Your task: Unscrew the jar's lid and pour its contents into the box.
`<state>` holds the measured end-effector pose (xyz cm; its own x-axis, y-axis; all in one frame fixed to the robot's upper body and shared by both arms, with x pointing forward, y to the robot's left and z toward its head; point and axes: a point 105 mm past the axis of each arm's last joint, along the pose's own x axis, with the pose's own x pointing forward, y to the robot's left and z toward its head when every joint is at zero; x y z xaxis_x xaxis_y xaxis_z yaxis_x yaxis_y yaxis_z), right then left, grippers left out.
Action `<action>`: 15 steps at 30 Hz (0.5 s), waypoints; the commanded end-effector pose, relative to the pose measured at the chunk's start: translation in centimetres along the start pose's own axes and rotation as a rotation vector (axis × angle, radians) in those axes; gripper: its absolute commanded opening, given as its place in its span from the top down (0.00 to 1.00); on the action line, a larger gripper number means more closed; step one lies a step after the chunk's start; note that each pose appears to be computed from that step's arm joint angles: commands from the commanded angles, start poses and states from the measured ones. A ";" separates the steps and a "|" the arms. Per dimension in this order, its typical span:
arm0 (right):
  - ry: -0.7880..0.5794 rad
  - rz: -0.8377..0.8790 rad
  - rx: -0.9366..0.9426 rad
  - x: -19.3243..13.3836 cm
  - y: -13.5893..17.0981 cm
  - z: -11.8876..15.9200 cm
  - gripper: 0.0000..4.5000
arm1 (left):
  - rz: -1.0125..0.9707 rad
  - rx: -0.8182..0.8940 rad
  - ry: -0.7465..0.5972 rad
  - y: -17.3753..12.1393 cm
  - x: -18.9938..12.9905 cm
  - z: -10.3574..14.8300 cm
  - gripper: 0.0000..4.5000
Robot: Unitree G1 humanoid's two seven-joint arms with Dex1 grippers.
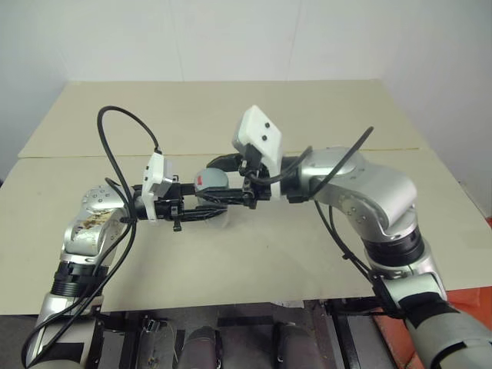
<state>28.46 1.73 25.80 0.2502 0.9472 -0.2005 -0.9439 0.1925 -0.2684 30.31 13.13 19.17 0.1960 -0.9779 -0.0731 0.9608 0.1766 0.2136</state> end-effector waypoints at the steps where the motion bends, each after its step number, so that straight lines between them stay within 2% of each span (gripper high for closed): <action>1: -0.092 -0.022 -0.066 -1.7 -0.8 3.1 0.39 | -0.020 0.010 0.015 -0.6 -0.3 -0.2 0.57; 12: -0.145 -0.084 -0.136 -4.6 -3.3 5.6 0.39 | -0.059 -0.020 0.029 -1.9 -0.7 -1.3 0.57; 15: -0.095 -0.163 -0.141 -5.2 -4.6 4.3 0.39 | -0.037 -0.009 0.022 -1.3 -0.8 -1.1 0.57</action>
<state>30.12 -2.09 31.52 0.3212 0.9432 -0.0851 -0.8860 0.2675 -0.3787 29.00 13.85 16.86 0.1665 -0.9790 -0.1179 0.9762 0.1469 0.1596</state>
